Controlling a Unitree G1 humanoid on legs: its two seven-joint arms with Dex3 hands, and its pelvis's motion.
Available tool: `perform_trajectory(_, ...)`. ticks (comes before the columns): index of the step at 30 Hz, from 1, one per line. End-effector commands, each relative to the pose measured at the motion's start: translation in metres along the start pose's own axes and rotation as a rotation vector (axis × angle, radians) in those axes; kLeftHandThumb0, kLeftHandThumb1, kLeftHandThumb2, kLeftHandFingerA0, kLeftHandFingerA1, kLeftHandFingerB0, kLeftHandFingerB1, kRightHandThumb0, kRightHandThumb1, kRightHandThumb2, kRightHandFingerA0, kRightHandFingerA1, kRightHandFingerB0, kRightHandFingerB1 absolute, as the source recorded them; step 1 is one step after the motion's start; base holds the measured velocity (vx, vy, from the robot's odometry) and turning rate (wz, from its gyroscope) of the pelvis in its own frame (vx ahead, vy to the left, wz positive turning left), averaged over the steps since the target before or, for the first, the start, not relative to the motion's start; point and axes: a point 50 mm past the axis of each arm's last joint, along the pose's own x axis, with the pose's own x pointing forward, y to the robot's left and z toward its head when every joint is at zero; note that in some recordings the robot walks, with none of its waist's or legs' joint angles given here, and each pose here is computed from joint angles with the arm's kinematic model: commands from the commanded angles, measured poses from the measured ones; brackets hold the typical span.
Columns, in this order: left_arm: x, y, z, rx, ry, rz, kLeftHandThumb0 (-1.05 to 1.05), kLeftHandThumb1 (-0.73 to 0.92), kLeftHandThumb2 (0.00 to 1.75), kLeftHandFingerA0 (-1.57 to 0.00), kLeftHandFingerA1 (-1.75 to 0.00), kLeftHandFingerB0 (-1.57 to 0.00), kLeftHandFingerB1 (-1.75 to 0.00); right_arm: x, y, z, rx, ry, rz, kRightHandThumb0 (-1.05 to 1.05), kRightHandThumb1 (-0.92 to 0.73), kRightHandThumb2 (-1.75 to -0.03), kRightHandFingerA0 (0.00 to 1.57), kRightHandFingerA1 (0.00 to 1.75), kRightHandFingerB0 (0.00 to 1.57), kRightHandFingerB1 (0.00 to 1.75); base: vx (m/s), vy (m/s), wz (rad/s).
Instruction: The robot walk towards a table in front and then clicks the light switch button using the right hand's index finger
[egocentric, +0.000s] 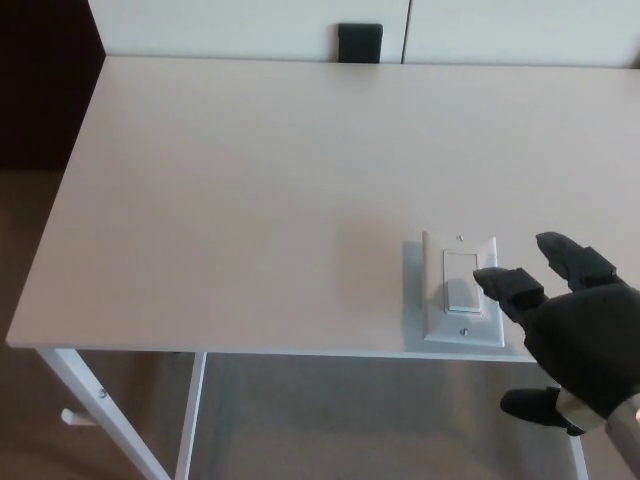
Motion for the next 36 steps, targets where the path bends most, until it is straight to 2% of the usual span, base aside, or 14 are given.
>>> perform_trajectory(1,-0.002,0.004,-0.002,0.025,0.026,-0.015,-0.28,0.59,0.58,-0.58,-0.44,-0.36,-0.35,-0.001,0.005,0.0,-0.06,0.037,0.005,-0.88,-0.53,-0.9,0.01,0.05,0.15,0.34,0.0,0.0,0.0)
perform_trajectory(12,-0.003,0.001,-0.003,0.043,0.029,-0.023,-0.29,0.59,0.58,-0.58,-0.44,-0.35,-0.35,-0.006,0.013,0.008,-0.038,0.023,0.037,-0.85,-0.51,-0.88,0.01,0.03,0.16,0.34,0.0,0.0,0.0)
perform_trajectory(14,-0.002,0.002,-0.003,0.055,0.034,-0.021,-0.29,0.59,0.58,-0.59,-0.44,-0.35,-0.35,-0.006,0.015,0.009,-0.031,0.02,0.045,-0.85,-0.51,-0.88,0.0,0.04,0.14,0.34,0.0,0.0,0.0)
perform_trajectory(15,-0.001,0.001,-0.002,0.056,0.035,-0.023,-0.29,0.59,0.58,-0.6,-0.44,-0.35,-0.35,-0.006,0.015,0.008,-0.032,0.02,0.047,-0.79,-0.47,-0.87,0.04,0.14,0.15,0.37,0.0,0.0,0.0)
perform_trajectory(20,-0.001,0.0,-0.002,0.055,0.039,-0.021,-0.28,0.59,0.58,-0.62,-0.44,-0.36,-0.35,-0.007,0.017,0.008,-0.033,0.017,0.049,-0.78,-0.46,-0.87,0.04,0.14,0.15,0.37,0.0,0.0,0.0)
perform_trajectory(21,-0.001,0.0,-0.002,0.06,0.038,-0.023,-0.28,0.6,0.58,-0.62,-0.44,-0.36,-0.35,-0.007,0.018,0.008,-0.034,0.014,0.048,-0.79,-0.47,-0.85,0.06,0.16,0.17,0.37,0.0,0.0,0.0)
perform_trajectory(22,-0.001,0.0,-0.002,0.061,0.036,-0.024,-0.28,0.6,0.58,-0.61,-0.44,-0.36,-0.35,-0.007,0.018,0.008,-0.036,0.013,0.046,-0.84,-0.57,-0.61,0.0,0.26,0.21,0.29,0.0,0.0,0.0)
perform_trajectory(23,0.0,-0.001,-0.001,0.062,0.034,-0.024,-0.28,0.6,0.58,-0.61,-0.44,-0.36,-0.35,-0.007,0.018,0.008,-0.039,0.015,0.043,-0.84,-0.57,-0.61,0.0,0.26,0.21,0.29,0.0,0.0,0.0)
perform_trajectory(24,0.0,0.0,0.0,0.065,0.033,-0.023,-0.29,0.59,0.58,-0.62,-0.44,-0.36,-0.35,-0.006,0.018,0.008,-0.041,0.018,0.047,-0.79,-0.46,-0.85,0.06,0.16,0.17,0.37,0.0,0.0,0.0)
perform_trajectory(32,0.0,-0.001,0.001,0.087,0.018,-0.028,-0.3,0.59,0.58,-0.62,-0.44,-0.36,-0.35,-0.004,0.018,0.007,-0.035,0.018,0.039,-0.78,-0.46,-0.85,0.05,0.17,0.17,0.38,0.0,0.0,0.0)
perform_trajectory(33,0.0,-0.001,0.001,0.084,0.023,-0.027,-0.38,0.49,0.71,-0.56,-0.52,-0.31,-0.43,-0.004,0.018,0.007,-0.038,0.019,0.047,-0.78,-0.46,-0.88,0.0,0.12,0.12,0.35,0.0,0.0,0.0)
perform_trajectory(34,0.0,-0.001,0.001,0.08,0.025,-0.028,-0.3,0.59,0.58,-0.61,-0.44,-0.34,-0.35,-0.004,0.018,0.007,-0.04,0.022,0.056,-0.84,-0.5,-0.88,0.01,0.04,0.15,0.33,0.0,0.0,0.0)
perform_trajectory(36,0.0,-0.001,0.001,0.082,0.024,-0.029,-0.3,0.59,0.58,-0.61,-0.44,-0.34,-0.35,-0.004,0.019,0.008,-0.04,0.024,0.063,-0.81,-0.48,-0.88,0.0,0.07,0.12,0.33,0.0,0.0,0.0)
